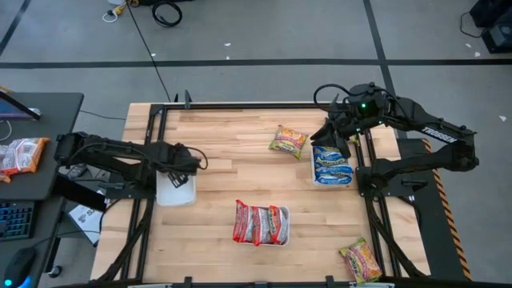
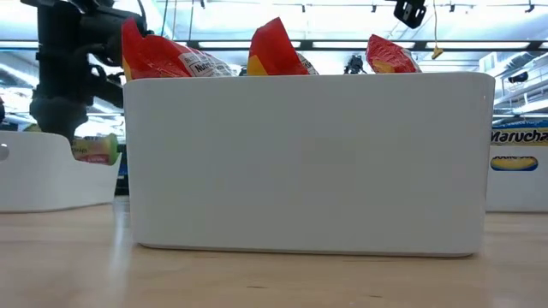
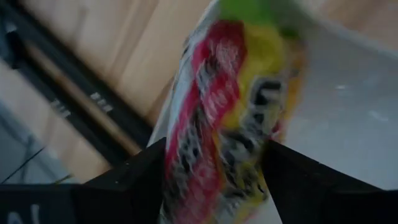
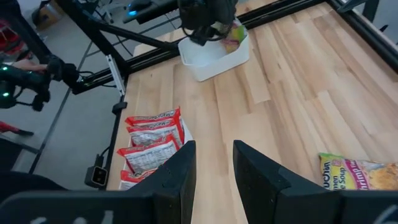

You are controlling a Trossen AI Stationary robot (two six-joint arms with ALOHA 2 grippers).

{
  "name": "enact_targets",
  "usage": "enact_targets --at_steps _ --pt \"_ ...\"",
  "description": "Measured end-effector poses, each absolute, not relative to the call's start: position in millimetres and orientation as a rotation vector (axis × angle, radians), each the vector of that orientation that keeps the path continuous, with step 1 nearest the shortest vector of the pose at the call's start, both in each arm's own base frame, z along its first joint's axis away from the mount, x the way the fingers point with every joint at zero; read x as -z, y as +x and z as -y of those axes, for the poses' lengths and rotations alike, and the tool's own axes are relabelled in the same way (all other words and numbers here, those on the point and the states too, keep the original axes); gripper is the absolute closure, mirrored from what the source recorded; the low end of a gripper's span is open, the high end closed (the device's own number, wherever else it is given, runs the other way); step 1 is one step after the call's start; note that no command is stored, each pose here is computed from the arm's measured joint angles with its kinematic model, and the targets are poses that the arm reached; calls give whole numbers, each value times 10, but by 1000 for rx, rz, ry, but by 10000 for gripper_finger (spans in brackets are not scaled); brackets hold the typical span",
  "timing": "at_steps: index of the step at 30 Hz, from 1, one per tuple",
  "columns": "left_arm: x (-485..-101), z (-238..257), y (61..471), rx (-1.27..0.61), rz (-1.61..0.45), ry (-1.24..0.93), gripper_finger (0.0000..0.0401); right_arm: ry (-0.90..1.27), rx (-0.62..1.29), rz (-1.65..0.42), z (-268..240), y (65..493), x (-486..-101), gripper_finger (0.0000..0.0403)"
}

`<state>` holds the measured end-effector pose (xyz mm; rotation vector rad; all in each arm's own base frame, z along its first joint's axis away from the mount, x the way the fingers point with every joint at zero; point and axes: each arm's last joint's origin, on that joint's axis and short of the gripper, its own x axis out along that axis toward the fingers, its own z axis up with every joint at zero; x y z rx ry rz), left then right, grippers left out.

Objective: Sort Maruchan noodles
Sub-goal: Put the middle green noodle pack into the left white bin

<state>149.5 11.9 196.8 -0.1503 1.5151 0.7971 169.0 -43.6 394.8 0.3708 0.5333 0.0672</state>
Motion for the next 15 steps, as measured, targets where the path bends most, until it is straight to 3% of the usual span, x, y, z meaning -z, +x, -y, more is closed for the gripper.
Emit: enact_targets --at_steps 15 --pt "-2022 -161 1456 -1018 -1442 -260 168 354 17 -560 375 1760 -3917 292"
